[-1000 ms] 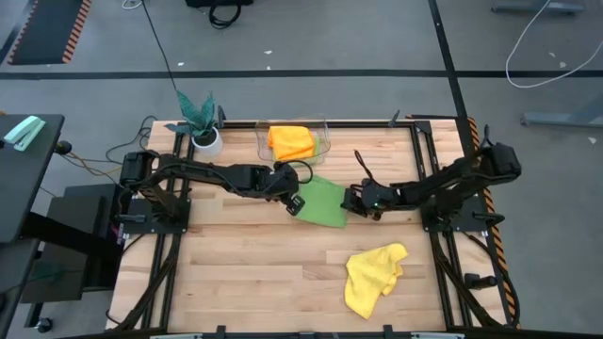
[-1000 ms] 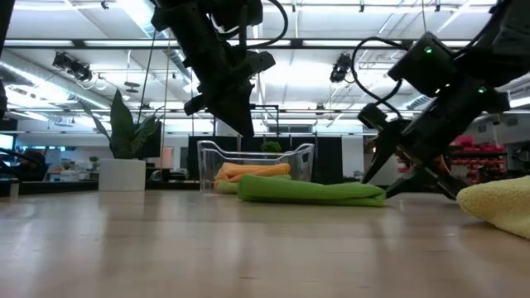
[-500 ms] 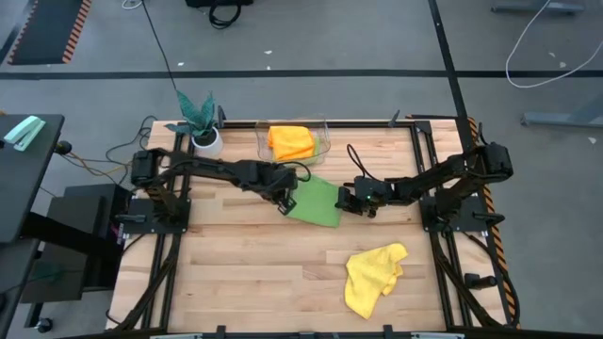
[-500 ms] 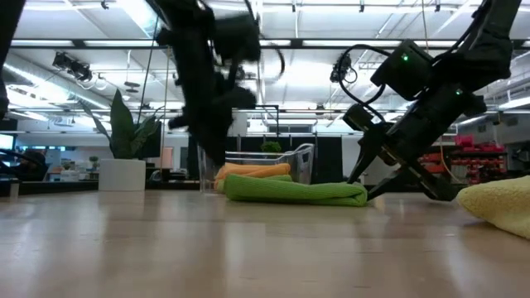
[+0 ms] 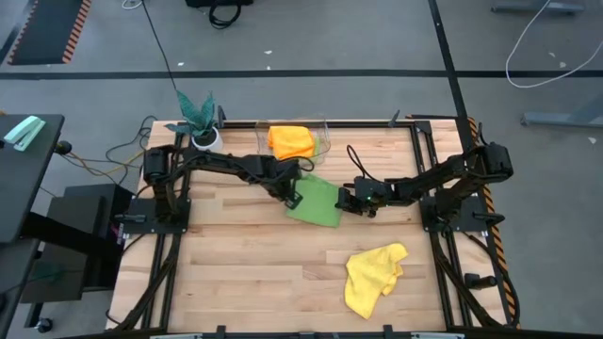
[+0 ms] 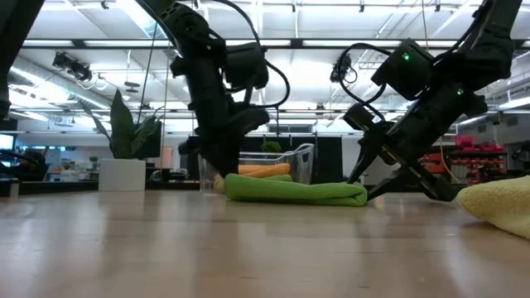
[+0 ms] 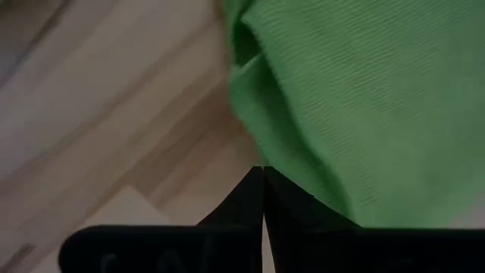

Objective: Fold microfiber towels
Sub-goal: Put the green microfiber cloth into the transparent bin

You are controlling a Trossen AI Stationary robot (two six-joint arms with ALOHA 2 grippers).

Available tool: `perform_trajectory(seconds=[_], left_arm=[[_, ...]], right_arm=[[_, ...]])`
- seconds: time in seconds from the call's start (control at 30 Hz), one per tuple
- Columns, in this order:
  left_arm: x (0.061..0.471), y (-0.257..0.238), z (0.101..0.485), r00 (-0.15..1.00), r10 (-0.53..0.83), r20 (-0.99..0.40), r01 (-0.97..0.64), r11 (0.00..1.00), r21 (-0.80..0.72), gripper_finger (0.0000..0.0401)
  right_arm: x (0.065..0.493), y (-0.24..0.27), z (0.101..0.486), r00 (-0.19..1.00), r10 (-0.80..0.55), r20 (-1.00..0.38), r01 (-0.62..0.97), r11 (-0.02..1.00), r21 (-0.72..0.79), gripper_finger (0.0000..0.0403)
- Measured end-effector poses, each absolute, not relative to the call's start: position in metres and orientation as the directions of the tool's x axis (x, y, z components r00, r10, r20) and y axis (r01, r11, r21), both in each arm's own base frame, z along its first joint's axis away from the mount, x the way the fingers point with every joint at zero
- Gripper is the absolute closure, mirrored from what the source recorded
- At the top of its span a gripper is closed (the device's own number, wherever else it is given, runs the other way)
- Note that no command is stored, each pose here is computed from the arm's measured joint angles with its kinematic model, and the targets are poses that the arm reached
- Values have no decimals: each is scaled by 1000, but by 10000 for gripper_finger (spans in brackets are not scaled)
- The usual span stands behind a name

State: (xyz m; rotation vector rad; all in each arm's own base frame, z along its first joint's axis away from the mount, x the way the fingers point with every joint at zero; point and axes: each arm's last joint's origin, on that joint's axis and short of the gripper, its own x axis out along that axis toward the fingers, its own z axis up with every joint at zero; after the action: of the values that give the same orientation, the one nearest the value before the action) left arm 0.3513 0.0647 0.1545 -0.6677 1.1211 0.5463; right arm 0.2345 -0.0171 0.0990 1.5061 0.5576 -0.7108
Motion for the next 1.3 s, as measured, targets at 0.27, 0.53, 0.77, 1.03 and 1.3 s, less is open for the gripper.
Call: perform_trajectory(seconds=[0.27,0.53,0.77,1.03,1.3], left_arm=[[356,66,146,354,59,-933,-725,648,-234,391],[362,62,121,302,48,-952,-746,634,-204,374],[364,61,121,324,43,-945,-749,622,-229,370],[368,57,121,357,40,-933,-737,626,-255,390],[373,51,122,398,25,-917,-711,640,-291,383]], right_arm=[[235,-17,99,688,-77,-722,719,-66,692,254],[237,-17,101,711,-82,-698,694,-74,716,254],[238,-19,102,721,-88,-688,683,-79,726,254],[239,-24,103,731,-102,-674,663,-124,738,254],[265,-26,100,731,-87,-677,669,-110,735,254]])
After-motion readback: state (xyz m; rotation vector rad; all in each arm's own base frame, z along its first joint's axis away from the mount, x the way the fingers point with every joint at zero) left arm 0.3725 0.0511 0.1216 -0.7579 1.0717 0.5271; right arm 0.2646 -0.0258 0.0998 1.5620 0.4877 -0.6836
